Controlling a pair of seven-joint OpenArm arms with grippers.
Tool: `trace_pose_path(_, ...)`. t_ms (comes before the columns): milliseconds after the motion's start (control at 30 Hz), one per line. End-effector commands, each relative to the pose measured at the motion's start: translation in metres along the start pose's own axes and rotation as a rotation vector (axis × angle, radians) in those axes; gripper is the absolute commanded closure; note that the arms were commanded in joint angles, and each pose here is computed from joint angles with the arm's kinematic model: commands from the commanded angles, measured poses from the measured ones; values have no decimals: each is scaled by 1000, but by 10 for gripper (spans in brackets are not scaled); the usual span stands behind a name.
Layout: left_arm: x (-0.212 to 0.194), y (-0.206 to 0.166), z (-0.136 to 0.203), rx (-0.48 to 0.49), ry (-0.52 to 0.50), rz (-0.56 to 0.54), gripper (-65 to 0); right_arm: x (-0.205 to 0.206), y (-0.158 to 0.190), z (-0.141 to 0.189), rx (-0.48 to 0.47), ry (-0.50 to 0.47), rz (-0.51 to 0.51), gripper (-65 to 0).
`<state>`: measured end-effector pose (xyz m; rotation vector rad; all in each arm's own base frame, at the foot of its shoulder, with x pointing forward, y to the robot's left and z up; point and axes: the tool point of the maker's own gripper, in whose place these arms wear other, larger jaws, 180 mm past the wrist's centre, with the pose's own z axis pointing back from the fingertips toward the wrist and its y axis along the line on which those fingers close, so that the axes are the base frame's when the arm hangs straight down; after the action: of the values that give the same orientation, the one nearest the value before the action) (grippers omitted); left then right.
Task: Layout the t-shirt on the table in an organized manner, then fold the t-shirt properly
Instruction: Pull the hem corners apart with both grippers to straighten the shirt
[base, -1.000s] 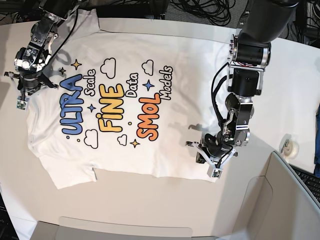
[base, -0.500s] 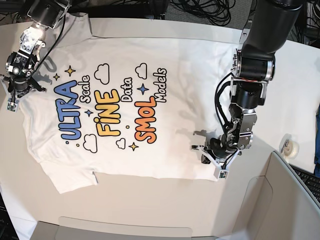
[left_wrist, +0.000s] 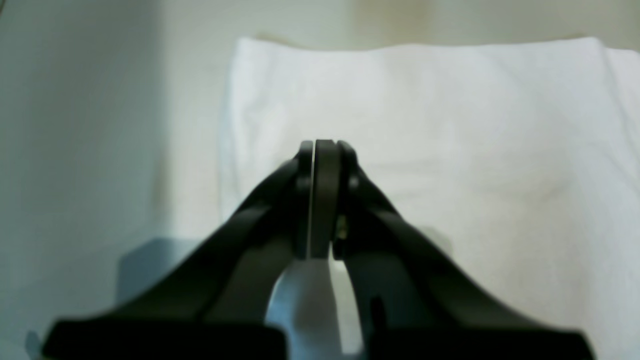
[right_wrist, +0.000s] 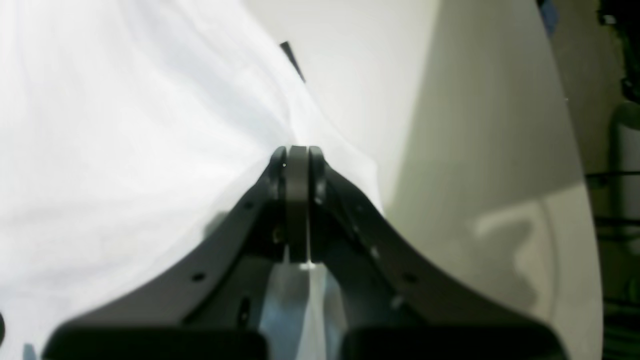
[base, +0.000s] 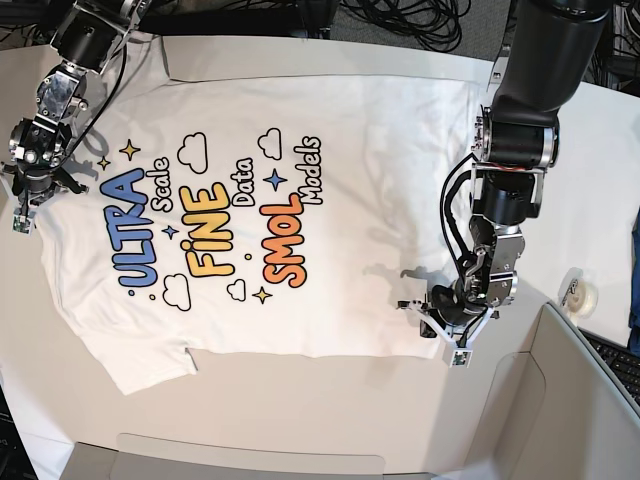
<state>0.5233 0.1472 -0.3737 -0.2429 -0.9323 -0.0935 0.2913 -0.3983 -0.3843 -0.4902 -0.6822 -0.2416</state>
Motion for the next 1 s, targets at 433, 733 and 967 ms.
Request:
trace_pose_path(433, 9, 0, 2, -9, -41, 8, 0, 36, -23, 56, -82, -81, 15, 0)
trace_pose_path(733, 51, 37, 52, 58, -83, 2, -84, 92, -21, 100, -43, -290, -48, 0)
trace_pose_path(967, 55, 101, 140, 201, -91, 138, -204, 60, -30, 114, 112, -234, -254, 0)
